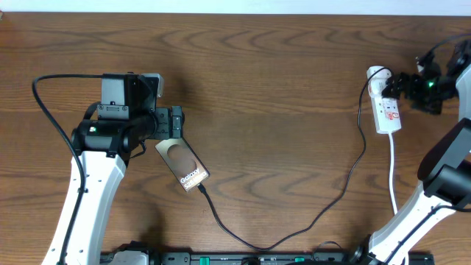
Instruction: Plug charger to phone and switch on socket
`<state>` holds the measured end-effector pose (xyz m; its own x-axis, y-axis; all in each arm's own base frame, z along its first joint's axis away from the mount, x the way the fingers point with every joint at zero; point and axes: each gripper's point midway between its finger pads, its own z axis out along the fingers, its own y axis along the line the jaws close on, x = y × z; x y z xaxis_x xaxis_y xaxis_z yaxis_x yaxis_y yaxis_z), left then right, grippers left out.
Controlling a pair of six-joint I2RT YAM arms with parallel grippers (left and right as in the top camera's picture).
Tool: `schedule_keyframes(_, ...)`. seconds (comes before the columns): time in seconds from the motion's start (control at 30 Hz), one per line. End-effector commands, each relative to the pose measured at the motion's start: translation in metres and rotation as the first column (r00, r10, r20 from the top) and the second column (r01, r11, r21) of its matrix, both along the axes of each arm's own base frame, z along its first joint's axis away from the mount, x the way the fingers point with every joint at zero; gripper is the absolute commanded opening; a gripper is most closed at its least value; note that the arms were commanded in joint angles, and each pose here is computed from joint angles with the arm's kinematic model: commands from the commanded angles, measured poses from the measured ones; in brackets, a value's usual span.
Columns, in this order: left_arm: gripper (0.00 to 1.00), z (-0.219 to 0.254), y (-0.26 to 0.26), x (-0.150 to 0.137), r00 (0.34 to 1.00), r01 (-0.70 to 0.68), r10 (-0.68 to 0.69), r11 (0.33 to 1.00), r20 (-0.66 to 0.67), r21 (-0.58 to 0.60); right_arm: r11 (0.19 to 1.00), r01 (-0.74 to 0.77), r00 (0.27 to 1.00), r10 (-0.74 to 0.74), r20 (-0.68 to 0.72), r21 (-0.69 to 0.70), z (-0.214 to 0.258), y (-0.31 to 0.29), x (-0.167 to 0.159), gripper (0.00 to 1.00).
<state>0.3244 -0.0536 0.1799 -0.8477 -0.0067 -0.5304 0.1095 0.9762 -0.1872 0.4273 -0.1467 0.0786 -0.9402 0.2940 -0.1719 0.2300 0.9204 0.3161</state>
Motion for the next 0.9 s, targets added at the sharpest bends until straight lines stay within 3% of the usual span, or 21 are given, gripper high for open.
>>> schedule_keyframes(0.0, 0.93, 0.004, 0.000, 0.001, 1.000, 0.007, -0.007, 1.000, 0.012, 0.010, 0.994, 0.066, 0.991, -0.055, 0.124, -0.086, 0.078, -0.010, 0.004, 0.99)
schedule_keyframes(0.13, 0.93, 0.004, 0.000, 0.001, 1.000, 0.007, -0.008, 1.000, 0.012, 0.010, 0.987, 0.126, 0.971, -0.102, 0.216, -0.099, 0.138, -0.001, -0.007, 0.99)
schedule_keyframes(0.2, 0.93, 0.004, 0.000, 0.001, 1.000, 0.007, -0.007, 1.000, 0.012, 0.010, 0.985, 0.122, 0.945, -0.077, 0.317, -0.125, 0.189, 0.017, -0.021, 0.99)
schedule_keyframes(0.4, 0.93, 0.004, 0.000, 0.001, 1.000, 0.007, -0.007, 1.000, 0.012, 0.009, 0.976, 0.126, 0.856, -0.018, 0.517, -0.175, 0.278, 0.045, -0.061, 0.99)
schedule_keyframes(0.6, 0.93, 0.004, 0.000, 0.001, 1.000, 0.007, -0.007, 1.000, 0.012, 0.009, 0.964, 0.155, 0.773, 0.019, 0.634, -0.218, 0.331, 0.063, -0.100, 0.99)
schedule_keyframes(0.87, 0.93, 0.004, 0.000, 0.001, 1.000, 0.007, -0.007, 1.000, 0.012, 0.010, 0.953, 0.178, 0.705, 0.050, 0.708, -0.244, 0.364, 0.077, -0.132, 0.99)
